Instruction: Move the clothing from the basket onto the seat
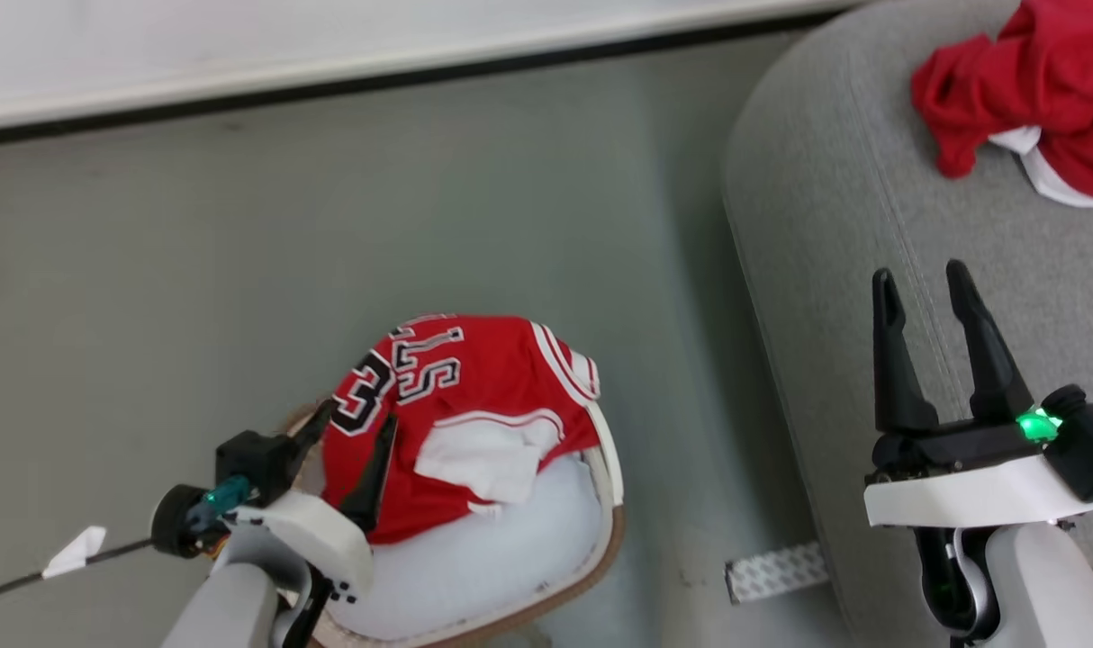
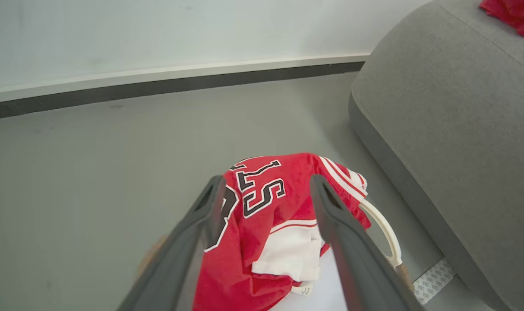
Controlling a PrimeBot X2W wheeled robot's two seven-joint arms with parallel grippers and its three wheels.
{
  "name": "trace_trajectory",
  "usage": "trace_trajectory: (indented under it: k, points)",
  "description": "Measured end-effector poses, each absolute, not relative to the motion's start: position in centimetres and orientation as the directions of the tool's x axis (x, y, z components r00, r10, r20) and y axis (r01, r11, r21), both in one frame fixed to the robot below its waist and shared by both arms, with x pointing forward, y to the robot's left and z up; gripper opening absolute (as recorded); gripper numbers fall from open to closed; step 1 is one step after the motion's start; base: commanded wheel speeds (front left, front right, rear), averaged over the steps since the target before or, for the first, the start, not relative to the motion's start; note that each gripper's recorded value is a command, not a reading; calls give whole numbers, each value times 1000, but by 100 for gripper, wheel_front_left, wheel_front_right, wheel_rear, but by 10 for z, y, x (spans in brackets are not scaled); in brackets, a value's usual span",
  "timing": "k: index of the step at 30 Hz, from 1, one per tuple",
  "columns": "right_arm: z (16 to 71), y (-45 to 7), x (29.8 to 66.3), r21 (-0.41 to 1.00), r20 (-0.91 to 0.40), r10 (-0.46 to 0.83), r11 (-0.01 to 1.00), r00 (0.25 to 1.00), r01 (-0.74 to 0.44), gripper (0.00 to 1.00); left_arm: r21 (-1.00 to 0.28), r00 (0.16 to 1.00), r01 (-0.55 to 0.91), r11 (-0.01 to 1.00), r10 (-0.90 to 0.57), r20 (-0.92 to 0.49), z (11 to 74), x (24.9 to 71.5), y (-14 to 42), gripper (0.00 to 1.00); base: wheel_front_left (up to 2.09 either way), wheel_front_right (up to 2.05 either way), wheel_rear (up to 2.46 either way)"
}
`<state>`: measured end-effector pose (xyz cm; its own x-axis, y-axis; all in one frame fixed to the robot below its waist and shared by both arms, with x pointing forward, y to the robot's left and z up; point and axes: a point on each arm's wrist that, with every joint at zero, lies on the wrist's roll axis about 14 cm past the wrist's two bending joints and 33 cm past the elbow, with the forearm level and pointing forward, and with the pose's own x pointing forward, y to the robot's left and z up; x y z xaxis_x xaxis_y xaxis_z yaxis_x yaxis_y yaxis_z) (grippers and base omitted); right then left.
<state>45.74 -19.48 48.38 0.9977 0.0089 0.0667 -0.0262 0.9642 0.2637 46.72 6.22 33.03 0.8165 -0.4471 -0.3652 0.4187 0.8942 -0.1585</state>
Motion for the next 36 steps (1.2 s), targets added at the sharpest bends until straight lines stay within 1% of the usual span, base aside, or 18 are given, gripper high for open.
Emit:
trace_trajectory:
  k: [7,11,16,25,30,36]
  points:
    - [460,-215,464,269,14,-43,962,999,38,100,-191,651,495,847,-508,-564,255,456,41,100,0,0,0]
    - [448,-224,466,266,-13,-67,962,998,68,100,-225,556,520,824,-526,-643,221,447,30,100,0,0,0]
    - [429,-234,464,262,-61,-93,959,994,106,100,-242,457,540,806,-522,-720,184,442,27,100,0,0,0]
    - [393,-240,467,278,-143,-110,949,984,146,100,-220,355,557,801,-468,-809,129,457,36,100,0,0,0]
    - [375,-241,467,284,-186,-112,945,976,162,100,-232,275,574,785,-452,-849,101,450,31,100,0,0,0]
    - [361,-245,466,279,-219,-122,943,968,182,100,-270,239,570,776,-470,-849,84,445,16,100,0,0,0]
